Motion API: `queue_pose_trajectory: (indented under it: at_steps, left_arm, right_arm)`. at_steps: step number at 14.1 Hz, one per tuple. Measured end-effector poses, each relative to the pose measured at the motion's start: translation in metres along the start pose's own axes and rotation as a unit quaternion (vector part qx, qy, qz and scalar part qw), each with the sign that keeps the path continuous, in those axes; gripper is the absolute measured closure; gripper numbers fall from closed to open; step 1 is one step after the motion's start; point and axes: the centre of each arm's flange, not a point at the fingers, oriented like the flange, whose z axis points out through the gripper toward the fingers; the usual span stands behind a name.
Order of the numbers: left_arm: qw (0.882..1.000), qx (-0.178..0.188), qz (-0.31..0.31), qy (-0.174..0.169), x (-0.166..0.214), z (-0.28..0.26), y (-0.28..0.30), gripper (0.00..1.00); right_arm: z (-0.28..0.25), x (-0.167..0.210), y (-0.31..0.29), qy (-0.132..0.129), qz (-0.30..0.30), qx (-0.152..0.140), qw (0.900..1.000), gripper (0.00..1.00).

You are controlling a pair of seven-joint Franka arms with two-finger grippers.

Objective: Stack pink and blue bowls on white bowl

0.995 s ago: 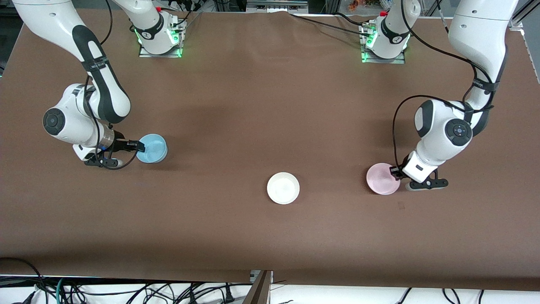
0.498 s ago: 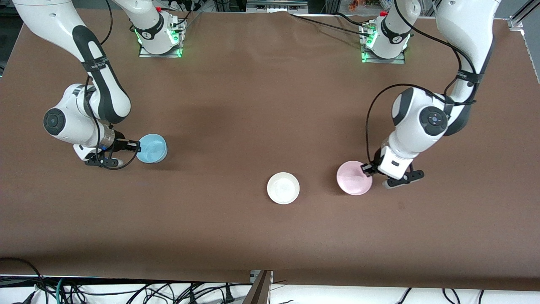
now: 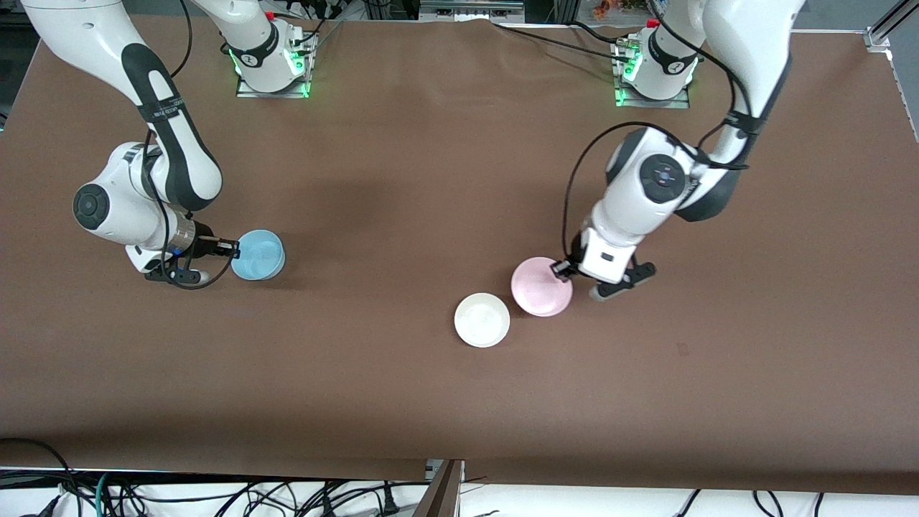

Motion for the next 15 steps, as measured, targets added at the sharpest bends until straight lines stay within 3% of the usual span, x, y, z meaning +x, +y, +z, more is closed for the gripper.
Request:
queue_pose_trajectory:
  at_steps: [5,12,15]
  left_arm:
    - [0.999,0.012,-0.043,0.023,-0.036,0.024,0.043,0.97]
    - [0.994,0.025,-0.096,0.041,-0.04,0.051,0.077,0.97]
    - [0.993,0.027,-0.102,0.049,-0.052,0.063,0.09,0.97]
  right_arm:
    - [-0.013,0.009,-0.025,0.011,-0.02,0.009,1.0,0.98]
    - [-0.076,0.031,-0.072,-0.017,-0.054,0.04,0.998,0.98]
    - [-0.09,0.037,-0.089,-0.011,-0.058,0.049,0.997,0.98]
